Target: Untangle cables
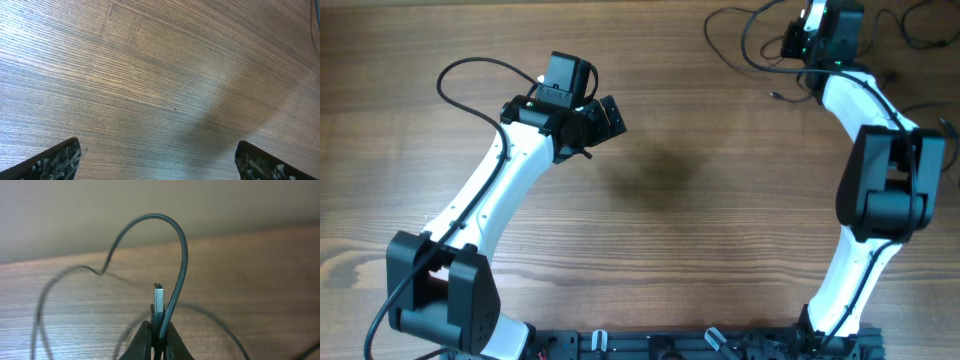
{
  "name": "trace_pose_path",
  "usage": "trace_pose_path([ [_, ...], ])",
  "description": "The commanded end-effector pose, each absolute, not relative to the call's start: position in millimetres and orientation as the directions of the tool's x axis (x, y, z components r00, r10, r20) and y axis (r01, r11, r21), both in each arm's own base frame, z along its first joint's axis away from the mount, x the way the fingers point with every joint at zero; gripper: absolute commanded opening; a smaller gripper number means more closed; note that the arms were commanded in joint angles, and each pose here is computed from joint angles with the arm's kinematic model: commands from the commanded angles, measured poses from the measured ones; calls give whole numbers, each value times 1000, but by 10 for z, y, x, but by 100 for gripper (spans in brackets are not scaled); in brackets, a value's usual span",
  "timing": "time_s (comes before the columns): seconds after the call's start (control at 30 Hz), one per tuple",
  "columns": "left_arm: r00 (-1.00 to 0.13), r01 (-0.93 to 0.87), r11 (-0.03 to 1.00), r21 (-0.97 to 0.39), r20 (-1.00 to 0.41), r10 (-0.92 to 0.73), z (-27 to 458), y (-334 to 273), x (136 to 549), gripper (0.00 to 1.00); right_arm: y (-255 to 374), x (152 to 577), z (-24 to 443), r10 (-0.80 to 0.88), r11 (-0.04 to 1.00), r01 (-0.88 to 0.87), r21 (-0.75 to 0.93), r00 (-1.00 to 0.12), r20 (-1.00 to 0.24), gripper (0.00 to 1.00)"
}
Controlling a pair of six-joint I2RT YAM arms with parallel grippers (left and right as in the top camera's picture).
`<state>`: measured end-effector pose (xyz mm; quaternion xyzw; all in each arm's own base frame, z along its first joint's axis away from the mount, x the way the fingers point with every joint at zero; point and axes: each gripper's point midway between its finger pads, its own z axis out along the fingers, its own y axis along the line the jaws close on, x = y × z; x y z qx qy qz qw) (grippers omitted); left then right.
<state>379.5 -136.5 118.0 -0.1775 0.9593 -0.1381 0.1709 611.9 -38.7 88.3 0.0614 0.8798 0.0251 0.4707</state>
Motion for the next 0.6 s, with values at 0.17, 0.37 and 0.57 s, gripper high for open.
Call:
trace_pose_path([
  [0.17, -871, -309, 895, -321, -282, -402, 1178, -1337, 3821, 100, -252, 6032, 570, 234, 969, 83, 234, -626, -744, 100],
  [0.37, -872, -309, 895, -322, -281, -402, 1178, -1337, 3821, 100, -248, 5941, 1535, 226, 971, 57, 232, -535, -814, 100],
  [0.57, -871, -309, 895, -322, -282, -402, 1178, -1338, 3822, 100, -262, 5190, 3034, 219, 975, 69, 210, -426, -878, 100],
])
